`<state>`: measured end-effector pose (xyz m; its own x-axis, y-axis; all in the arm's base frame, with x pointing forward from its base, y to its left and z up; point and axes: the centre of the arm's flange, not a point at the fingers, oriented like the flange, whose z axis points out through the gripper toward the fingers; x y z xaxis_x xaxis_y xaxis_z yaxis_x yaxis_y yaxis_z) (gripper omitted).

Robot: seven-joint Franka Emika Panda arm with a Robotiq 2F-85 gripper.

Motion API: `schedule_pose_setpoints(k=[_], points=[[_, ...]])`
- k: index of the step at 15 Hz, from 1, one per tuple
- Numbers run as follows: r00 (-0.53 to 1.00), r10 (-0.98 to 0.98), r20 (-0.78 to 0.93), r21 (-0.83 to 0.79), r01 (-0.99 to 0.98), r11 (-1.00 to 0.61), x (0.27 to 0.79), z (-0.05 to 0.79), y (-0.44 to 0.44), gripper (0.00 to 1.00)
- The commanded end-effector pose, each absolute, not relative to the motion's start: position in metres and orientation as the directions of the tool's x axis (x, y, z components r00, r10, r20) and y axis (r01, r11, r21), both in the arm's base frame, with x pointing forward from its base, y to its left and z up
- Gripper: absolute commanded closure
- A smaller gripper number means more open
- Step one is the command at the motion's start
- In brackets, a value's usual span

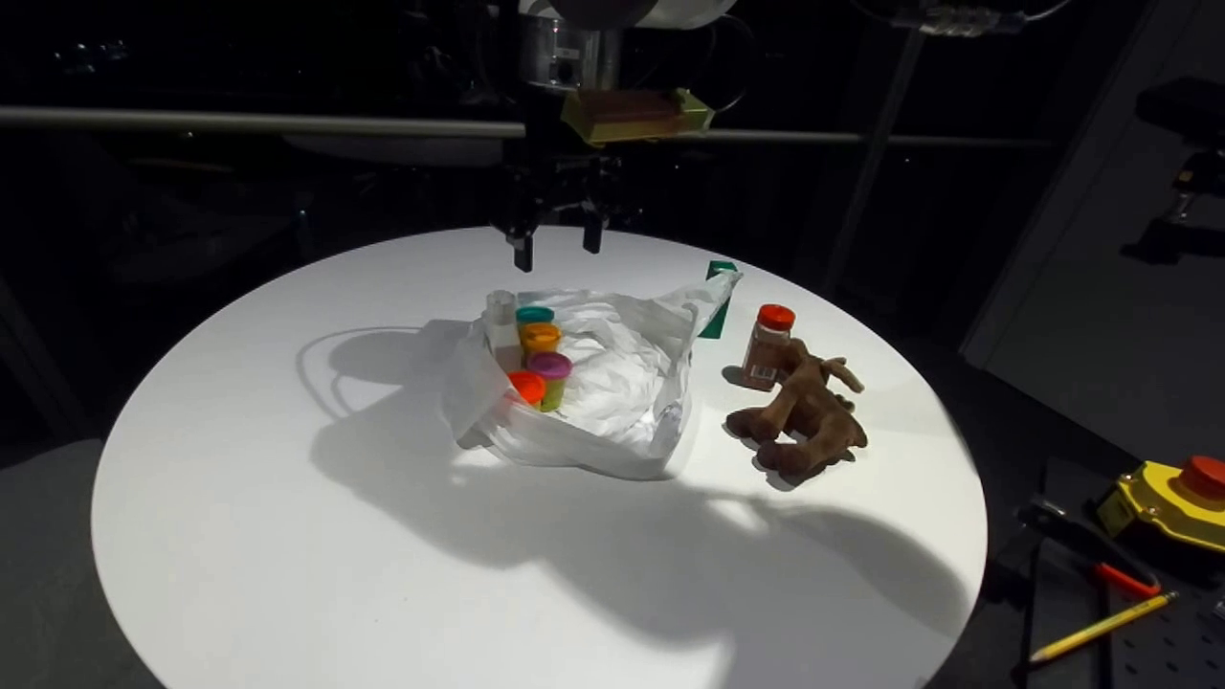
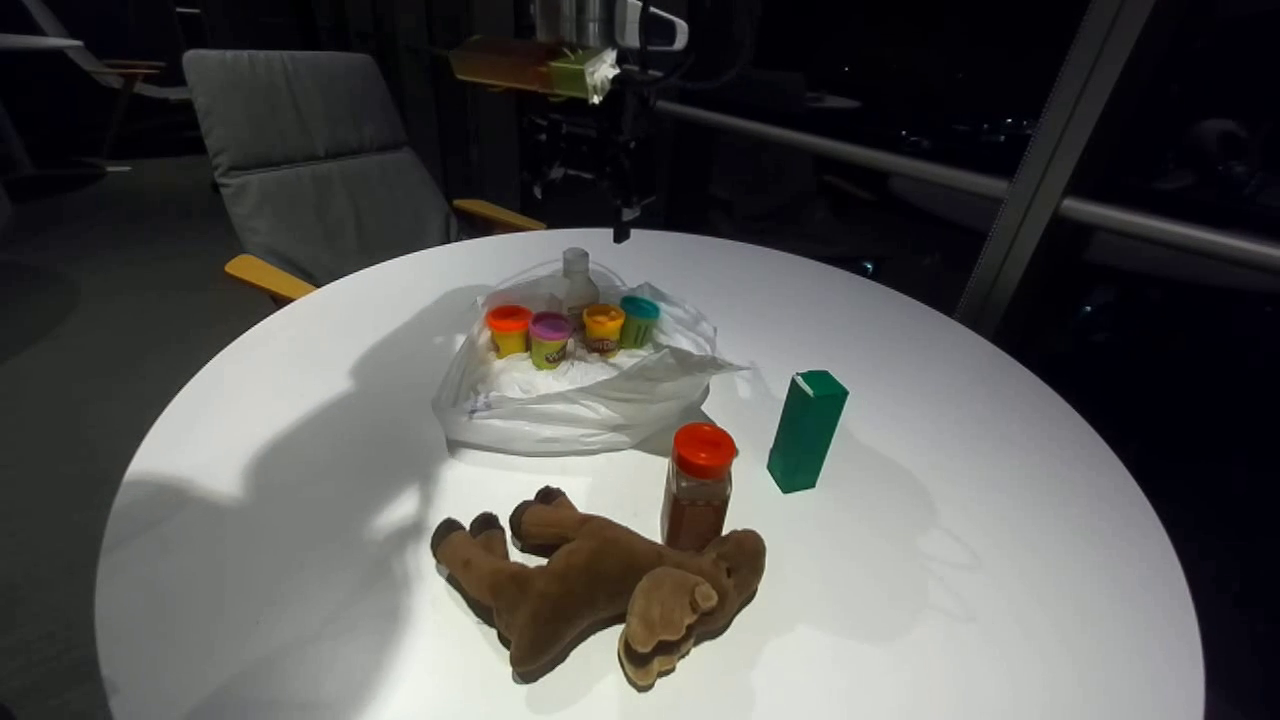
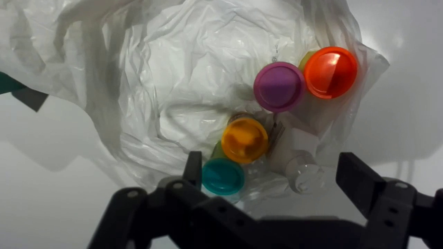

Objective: Remove the objects from the plastic and put them on the table

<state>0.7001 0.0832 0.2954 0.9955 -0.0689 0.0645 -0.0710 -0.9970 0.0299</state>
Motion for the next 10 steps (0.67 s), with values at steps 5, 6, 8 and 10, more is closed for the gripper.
schedule_pose_setpoints(k=[5,6,8,10], points=[[0.99,-0.107,0.089,-0.029,-0.105,-0.994,0.751,0.278,0.115,0.0],[0.99,-0.107,0.094,-0.035,-0.104,-0.994,0.755,0.276,0.118,0.0],[0.988,-0.12,0.097,-0.041,-0.117,-0.992,0.763,0.269,0.121,0.0],[0.987,-0.136,0.087,-0.05,-0.132,-0.99,0.77,0.263,0.123,0.0]])
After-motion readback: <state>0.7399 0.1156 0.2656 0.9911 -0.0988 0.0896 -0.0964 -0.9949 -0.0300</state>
